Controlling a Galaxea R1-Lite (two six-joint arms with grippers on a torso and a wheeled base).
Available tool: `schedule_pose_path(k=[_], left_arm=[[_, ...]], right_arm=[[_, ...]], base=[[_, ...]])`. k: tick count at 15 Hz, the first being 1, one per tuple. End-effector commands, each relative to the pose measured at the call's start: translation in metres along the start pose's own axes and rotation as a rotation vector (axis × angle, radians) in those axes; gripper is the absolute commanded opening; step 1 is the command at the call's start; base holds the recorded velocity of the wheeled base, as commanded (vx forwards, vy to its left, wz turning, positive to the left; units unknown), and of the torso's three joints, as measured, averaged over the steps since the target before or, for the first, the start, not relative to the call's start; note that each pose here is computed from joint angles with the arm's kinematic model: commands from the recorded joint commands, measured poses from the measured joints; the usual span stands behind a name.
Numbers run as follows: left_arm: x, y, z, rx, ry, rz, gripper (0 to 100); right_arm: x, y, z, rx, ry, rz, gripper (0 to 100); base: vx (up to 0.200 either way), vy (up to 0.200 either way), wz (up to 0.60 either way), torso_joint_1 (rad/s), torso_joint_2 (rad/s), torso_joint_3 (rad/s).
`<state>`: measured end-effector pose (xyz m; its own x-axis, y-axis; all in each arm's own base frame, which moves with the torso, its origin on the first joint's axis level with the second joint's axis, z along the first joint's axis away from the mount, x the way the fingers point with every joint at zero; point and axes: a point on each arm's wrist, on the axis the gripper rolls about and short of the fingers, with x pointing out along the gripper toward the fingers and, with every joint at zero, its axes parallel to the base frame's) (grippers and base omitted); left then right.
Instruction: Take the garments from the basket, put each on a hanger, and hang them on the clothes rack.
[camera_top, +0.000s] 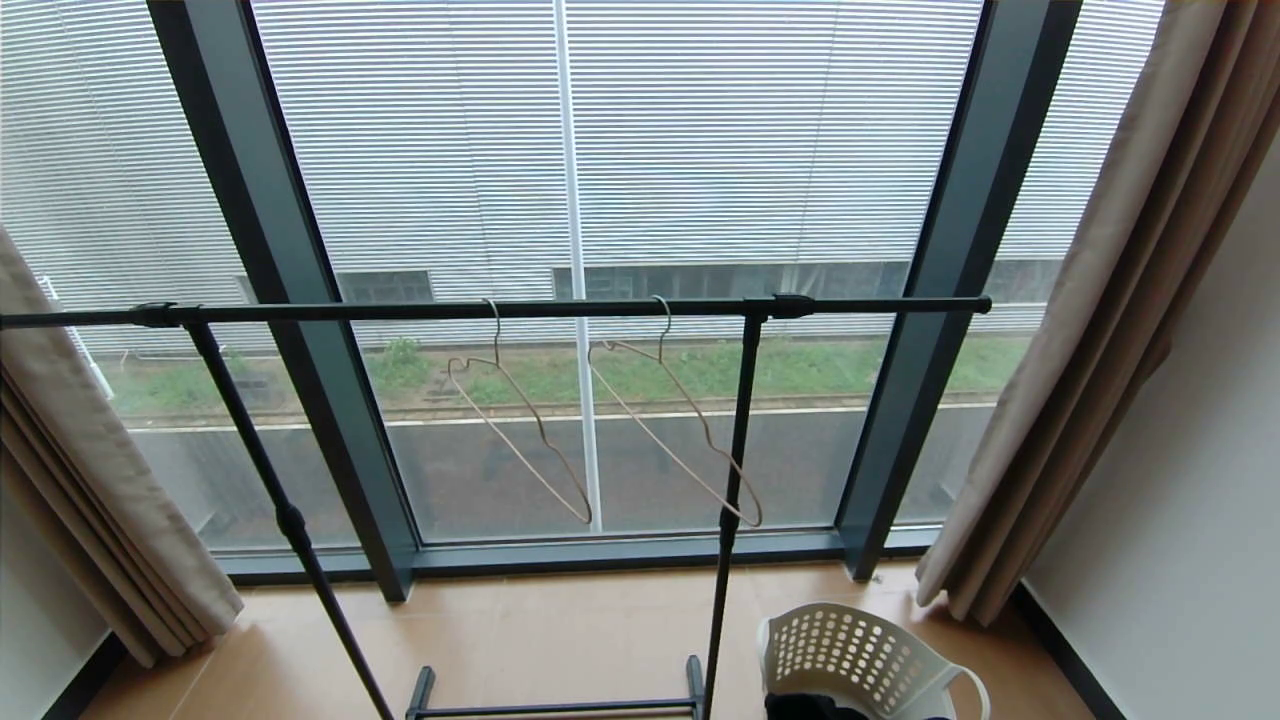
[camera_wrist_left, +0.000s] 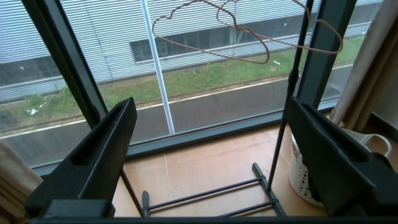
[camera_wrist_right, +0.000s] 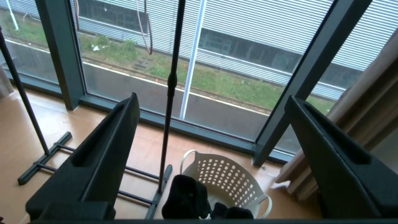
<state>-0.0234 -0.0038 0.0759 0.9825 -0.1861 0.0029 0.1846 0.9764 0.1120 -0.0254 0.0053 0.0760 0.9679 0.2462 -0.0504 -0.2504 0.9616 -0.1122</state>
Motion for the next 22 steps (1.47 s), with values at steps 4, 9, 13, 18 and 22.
schedule_pose_path(k=[4,9,13,18,22], left_arm=[[0.0001,-0.0002,0.0,-0.015,0.0,-0.009,100],[0.0001,-0.0004,0.0,-0.018,0.0,-0.018,100],[0.0001,-0.0004,0.0,-0.018,0.0,-0.018,100],[0.0001,-0.0004,0.0,-0.018,0.0,-0.017,100],[0.0001,-0.0004,0.0,-0.02,0.0,-0.018,100]], right_arm=[[0.0001,0.0,0.0,0.0,0.002,0.002,100],[0.0,0.0,0.0,-0.001,0.0,0.001,100],[0.0001,0.0,0.0,0.0,0.002,0.002,100],[0.0001,0.0,0.0,0.0,0.002,0.002,100],[0.0,0.0,0.0,-0.001,0.0,0.001,100]], base=[[0.0,0.0,0.0,0.0,0.0,0.0],[0.0,0.0,0.0,-0.091,0.21,0.114],[0.0,0.0,0.0,-0.147,0.34,0.178],[0.0,0.0,0.0,-0.153,0.34,0.187],[0.0,0.0,0.0,-0.157,0.36,0.205]])
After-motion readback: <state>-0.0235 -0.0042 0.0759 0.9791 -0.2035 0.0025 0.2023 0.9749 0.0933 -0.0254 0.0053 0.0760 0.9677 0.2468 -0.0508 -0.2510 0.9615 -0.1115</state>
